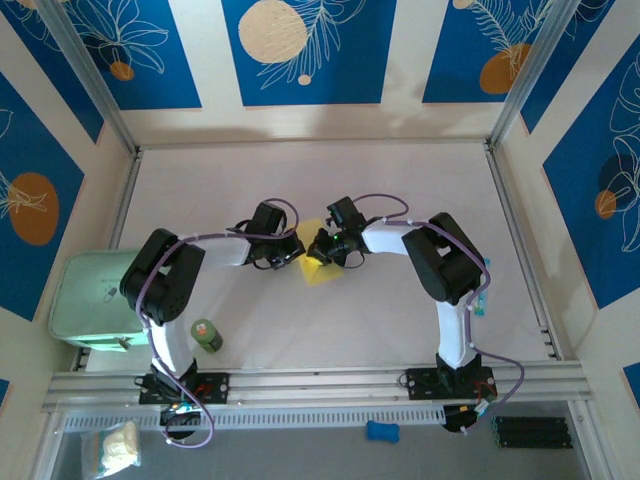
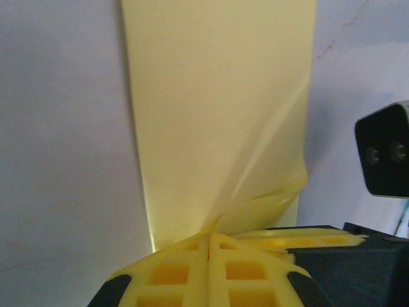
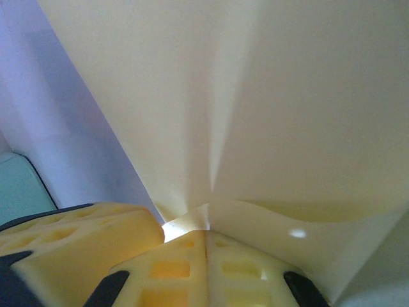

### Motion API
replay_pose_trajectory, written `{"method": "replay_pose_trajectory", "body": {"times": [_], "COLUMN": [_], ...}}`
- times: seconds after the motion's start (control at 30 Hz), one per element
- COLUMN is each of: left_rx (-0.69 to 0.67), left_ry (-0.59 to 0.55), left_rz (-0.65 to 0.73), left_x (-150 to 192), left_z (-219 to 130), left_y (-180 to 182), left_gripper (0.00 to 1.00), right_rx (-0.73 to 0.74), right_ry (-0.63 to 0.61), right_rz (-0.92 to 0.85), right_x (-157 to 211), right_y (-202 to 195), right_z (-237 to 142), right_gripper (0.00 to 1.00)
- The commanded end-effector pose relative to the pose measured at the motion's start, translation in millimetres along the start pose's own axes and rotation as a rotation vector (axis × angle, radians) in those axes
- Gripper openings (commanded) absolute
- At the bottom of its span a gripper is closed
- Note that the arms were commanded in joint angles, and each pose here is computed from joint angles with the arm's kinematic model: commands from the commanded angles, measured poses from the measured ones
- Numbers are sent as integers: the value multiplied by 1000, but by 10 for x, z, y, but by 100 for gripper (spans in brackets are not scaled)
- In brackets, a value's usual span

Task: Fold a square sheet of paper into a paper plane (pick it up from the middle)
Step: Fold the triangle a second time at the center of the table.

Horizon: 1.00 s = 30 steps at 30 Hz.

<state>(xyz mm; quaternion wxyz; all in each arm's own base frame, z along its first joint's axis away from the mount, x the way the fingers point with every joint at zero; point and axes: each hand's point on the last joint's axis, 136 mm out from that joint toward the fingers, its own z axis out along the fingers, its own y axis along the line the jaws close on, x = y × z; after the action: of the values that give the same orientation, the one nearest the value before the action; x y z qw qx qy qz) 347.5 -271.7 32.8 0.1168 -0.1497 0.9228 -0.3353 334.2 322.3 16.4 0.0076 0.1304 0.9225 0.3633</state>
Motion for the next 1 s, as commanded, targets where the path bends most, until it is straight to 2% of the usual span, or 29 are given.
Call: {"method": "replay_pose_trajectory", "body": {"times": [0.0, 0.17, 0.67, 0.83, 0.97], "left_rx": [-15, 9, -106, -135, -162], "left_ry": [18, 40, 55, 72, 91], "left_rz": [8, 1, 14, 39, 73], "left_x": [74, 100, 151, 167, 174], "left_z": [47, 103, 140, 150, 148], "left_y": [43, 18, 294, 345, 379], "left_gripper": [2, 2, 0, 0, 0], "right_rx": [122, 122, 61, 1, 24], "right_ry": [42, 41, 37, 10, -25], "right_rz": [79, 76, 47, -31, -101], "right_x": [132, 131, 99, 27, -34], "right_y": [-366, -359, -172, 48, 86], "right_z": [75, 75, -9, -125, -202], "right_gripper": [0, 0, 0, 1, 1]}}
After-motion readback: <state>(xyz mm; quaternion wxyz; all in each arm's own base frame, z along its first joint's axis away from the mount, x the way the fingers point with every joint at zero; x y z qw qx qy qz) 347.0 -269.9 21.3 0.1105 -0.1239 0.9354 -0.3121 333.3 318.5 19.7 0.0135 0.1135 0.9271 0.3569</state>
